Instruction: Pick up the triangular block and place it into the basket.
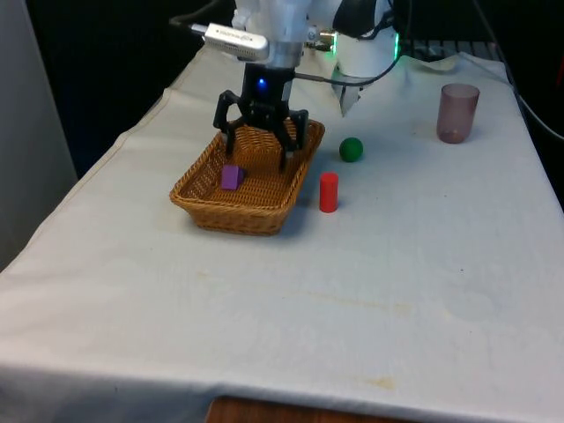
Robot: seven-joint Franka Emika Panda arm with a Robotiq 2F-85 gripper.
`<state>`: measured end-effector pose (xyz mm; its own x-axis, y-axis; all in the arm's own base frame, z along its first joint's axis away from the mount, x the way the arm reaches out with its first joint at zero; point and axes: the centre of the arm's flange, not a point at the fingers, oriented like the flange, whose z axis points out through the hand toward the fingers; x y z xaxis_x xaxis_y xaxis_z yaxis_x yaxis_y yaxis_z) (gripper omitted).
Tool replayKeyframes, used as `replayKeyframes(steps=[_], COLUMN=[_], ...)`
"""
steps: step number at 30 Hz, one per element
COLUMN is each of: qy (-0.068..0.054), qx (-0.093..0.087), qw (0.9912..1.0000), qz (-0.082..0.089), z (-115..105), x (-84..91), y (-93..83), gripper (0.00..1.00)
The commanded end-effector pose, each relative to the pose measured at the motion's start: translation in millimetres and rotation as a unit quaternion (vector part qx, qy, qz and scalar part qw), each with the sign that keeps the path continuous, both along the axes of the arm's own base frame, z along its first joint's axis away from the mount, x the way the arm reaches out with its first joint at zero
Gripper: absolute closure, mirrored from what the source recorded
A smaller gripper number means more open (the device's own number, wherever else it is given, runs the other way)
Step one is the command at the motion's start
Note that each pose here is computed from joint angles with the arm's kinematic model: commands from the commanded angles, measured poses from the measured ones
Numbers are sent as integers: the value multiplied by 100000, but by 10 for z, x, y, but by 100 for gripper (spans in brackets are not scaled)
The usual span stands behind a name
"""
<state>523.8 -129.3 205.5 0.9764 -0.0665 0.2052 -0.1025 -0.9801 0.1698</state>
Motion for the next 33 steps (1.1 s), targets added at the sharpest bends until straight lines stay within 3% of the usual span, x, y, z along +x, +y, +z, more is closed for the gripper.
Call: replayKeyframes(steps=[1,19,33], qy=[200,-1018,-2532], qx=[304,2649,4677], qw=[99999,99959,99858], qz=[-133,-402,38], z=[65,675,1138], x=[-23,4,-3], y=[-9,-48,-37], gripper=[0,0,0])
